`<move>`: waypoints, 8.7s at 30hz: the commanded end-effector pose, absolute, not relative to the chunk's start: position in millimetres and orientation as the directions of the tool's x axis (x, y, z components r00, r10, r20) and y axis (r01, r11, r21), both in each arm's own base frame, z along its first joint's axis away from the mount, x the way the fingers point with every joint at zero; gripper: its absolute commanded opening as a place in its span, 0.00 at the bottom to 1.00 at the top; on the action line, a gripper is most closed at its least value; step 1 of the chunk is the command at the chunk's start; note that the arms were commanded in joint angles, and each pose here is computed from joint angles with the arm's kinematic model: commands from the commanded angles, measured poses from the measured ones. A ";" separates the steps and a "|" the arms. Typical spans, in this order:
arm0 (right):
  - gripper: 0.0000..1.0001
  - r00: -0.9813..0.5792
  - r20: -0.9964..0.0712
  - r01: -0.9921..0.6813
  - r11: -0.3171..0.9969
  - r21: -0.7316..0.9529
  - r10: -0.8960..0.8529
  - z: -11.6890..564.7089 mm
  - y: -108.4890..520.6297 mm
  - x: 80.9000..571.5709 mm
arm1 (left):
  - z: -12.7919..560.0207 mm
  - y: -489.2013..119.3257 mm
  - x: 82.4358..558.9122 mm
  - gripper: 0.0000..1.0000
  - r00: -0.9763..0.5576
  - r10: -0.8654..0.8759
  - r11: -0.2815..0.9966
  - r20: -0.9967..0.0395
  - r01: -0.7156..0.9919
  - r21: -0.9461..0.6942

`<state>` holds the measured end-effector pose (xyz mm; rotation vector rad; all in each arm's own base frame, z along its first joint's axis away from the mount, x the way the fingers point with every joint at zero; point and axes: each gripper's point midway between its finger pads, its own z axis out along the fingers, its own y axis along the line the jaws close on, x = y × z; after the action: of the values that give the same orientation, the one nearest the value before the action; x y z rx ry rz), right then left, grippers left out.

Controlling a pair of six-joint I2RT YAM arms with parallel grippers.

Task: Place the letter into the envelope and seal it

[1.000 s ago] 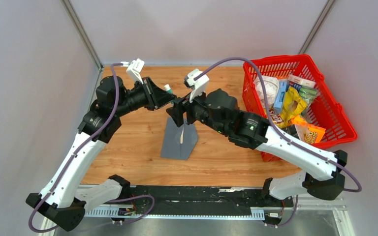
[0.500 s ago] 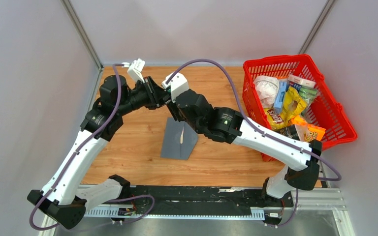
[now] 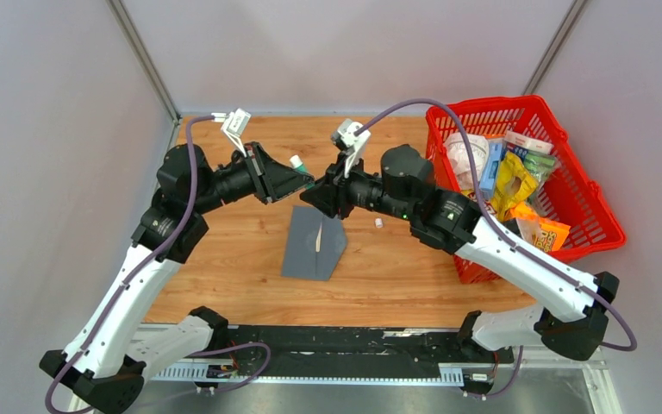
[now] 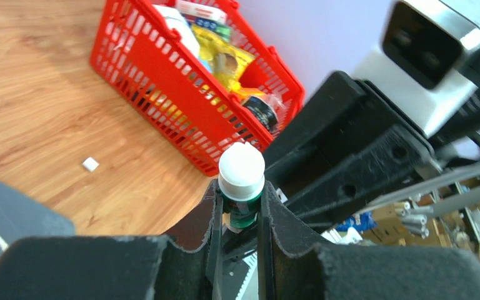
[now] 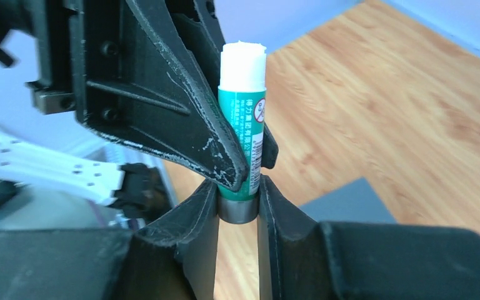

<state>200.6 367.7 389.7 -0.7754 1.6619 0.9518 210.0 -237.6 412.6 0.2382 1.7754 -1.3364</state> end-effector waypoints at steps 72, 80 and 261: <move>0.18 -0.274 -0.962 -0.919 0.297 0.260 -0.004 410.7 375.6 156.8 | 417.8 -242.5 200.7 0.00 -0.546 -0.289 0.327 -0.786 0.715 -0.618; 0.19 -0.373 -0.928 -0.928 -0.019 0.373 0.007 421.7 381.1 109.6 | 433.8 -246.3 166.5 0.00 -0.483 -0.248 0.169 -0.840 0.832 -0.528; 0.00 -0.704 -0.672 -0.577 0.736 0.354 -0.229 318.7 286.9 200.6 | 324.8 -224.8 190.8 0.52 0.174 0.247 0.567 -0.953 0.772 0.288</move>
<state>225.5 292.9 319.2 -0.5514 2.2149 0.6428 179.6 -222.9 328.0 0.7406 1.6329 -0.7762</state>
